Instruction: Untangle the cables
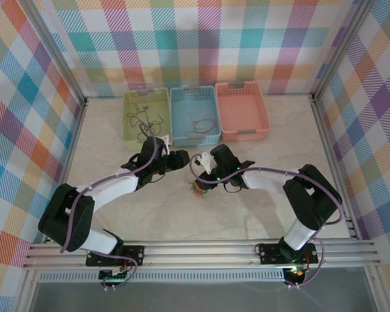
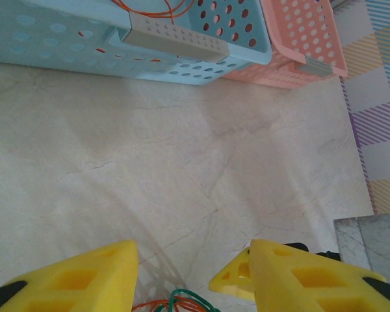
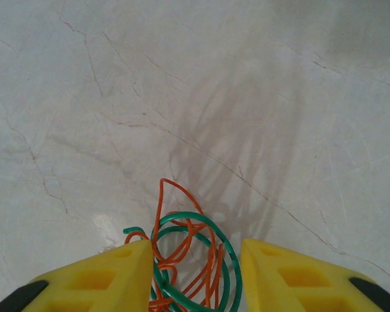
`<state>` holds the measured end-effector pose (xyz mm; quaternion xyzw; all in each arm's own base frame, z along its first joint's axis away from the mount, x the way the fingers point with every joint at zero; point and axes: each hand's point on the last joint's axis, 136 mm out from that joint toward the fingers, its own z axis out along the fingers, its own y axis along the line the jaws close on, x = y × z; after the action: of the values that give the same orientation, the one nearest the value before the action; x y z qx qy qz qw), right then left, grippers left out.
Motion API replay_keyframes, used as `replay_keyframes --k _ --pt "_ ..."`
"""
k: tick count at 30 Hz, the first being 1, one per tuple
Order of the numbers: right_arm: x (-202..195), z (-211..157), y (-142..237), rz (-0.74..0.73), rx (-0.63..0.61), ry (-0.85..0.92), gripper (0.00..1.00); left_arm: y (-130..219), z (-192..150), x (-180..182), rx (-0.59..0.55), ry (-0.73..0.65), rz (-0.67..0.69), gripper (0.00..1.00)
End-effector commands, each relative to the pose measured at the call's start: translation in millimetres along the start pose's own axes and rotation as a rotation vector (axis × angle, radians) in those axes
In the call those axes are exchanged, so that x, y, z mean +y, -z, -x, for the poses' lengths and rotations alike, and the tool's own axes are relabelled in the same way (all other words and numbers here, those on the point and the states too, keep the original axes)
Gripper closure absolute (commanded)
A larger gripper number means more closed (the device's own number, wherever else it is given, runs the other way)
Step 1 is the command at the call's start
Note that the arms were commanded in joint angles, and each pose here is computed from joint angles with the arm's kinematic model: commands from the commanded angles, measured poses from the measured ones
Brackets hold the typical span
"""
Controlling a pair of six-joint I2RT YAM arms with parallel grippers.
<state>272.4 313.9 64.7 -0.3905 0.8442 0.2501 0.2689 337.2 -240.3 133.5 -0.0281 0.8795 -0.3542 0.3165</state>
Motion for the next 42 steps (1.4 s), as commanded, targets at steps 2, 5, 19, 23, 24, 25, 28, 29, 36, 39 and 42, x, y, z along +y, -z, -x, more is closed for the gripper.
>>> replay_keyframes --k 2,5,19,23,24,25,28,29,36,39,42 --pt "-2 1 -1 -0.014 0.024 0.013 0.60 5 2 -3 -0.014 -0.020 0.005 0.51" --pt "-4 0 -2 -0.022 0.028 0.011 0.62 6 2 -3 -0.012 -0.021 0.007 0.51" --pt "-16 19 21 -0.129 -0.098 0.036 1.00 -5 -7 -6 0.042 0.000 -0.031 0.51" --pt "-22 28 42 -0.168 -0.204 0.022 1.00 -13 -12 -11 0.082 0.016 -0.063 0.51" --pt "-22 30 47 -0.171 -0.228 0.020 1.00 -15 -14 -12 0.094 0.018 -0.071 0.51" --pt "-23 32 52 -0.179 -0.255 0.018 1.00 -16 -16 -14 0.107 0.021 -0.081 0.52" --pt "-25 34 62 -0.189 -0.310 0.010 1.00 -20 -20 -23 0.136 0.022 -0.122 0.52" --pt "-25 34 64 -0.189 -0.319 0.006 1.00 -20 -22 -27 0.147 0.021 -0.134 0.51" --pt "-27 36 69 -0.192 -0.351 -0.007 1.00 -30 -39 -49 0.228 0.009 -0.201 0.47" --pt "-29 35 67 -0.197 -0.344 -0.015 1.00 -34 -46 -56 0.259 0.009 -0.224 0.47" --pt "-29 36 69 -0.195 -0.354 -0.015 1.00 -37 -51 -56 0.281 0.001 -0.213 0.48"
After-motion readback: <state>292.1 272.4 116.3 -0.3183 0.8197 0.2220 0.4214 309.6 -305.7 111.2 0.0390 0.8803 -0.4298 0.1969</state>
